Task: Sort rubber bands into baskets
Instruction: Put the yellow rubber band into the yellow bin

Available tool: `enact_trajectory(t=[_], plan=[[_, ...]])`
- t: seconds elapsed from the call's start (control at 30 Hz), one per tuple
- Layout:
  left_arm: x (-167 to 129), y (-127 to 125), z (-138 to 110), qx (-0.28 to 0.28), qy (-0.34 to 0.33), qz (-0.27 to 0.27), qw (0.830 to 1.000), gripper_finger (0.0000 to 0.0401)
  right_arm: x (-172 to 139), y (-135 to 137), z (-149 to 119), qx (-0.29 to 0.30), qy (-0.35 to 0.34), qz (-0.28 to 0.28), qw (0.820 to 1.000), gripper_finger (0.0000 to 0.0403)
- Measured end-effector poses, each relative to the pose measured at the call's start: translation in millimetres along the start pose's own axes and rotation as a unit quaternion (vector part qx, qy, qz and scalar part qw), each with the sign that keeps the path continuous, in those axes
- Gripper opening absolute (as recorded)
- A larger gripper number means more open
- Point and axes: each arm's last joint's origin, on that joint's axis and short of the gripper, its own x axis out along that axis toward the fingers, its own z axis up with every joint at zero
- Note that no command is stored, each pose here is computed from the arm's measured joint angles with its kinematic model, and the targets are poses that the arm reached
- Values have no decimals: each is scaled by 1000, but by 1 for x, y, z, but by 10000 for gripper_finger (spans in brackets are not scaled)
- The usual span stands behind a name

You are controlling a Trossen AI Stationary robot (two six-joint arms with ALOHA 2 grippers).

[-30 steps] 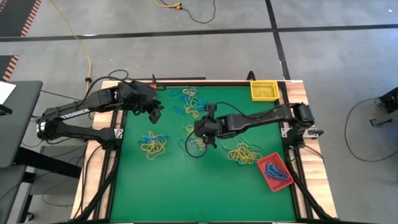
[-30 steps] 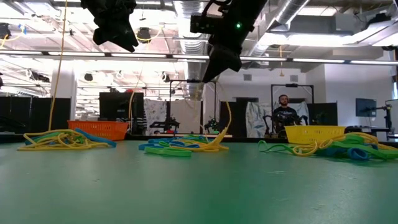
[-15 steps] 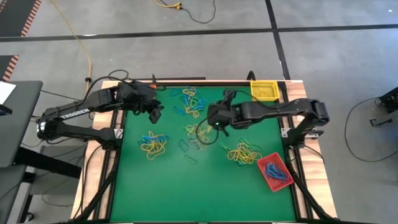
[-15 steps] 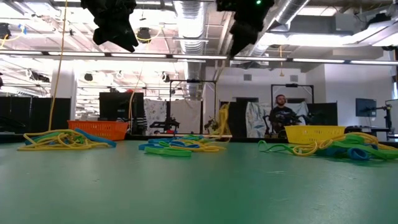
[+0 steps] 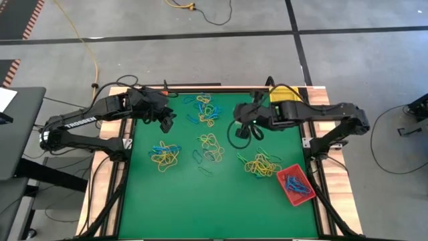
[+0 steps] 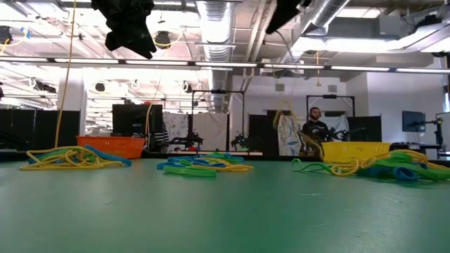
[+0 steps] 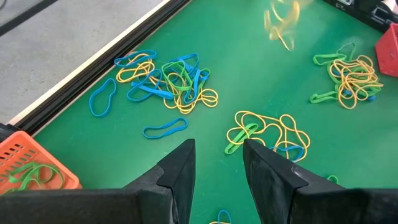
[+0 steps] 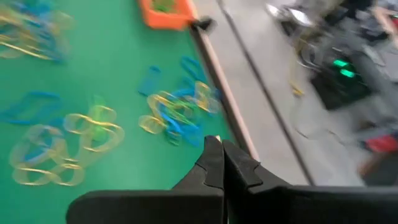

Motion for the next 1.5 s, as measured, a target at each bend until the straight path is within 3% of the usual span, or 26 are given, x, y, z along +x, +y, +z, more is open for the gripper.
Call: enact_trajectory(t=[0.17,0.3,0.4,0.57,0.7,0.8,1.2,1.37,1.5], plan=[[0,0,0,0,0,0,1000,124,-3,8,11,0,-60,100,993,17],[0,0,0,0,0,0,1000,124,-6,11,18,2,-99,133,986,17],[0,0,0,0,0,0,1000,124,3,14,13,-1,-62,131,989,17],[0,0,0,0,0,0,1000,124,42,23,-7,-6,65,88,994,17],[0,0,0,0,0,0,1000,124,69,45,-5,-11,57,200,978,17],[0,0,0,0,0,0,1000,124,84,65,-4,-36,41,234,971,17],[0,0,0,0,0,0,1000,124,71,49,9,-32,-21,184,982,17],[0,0,0,0,0,0,1000,124,62,47,13,-56,-36,80,995,17],[0,0,0,0,0,0,1000,124,51,48,21,-54,-76,106,990,17]])
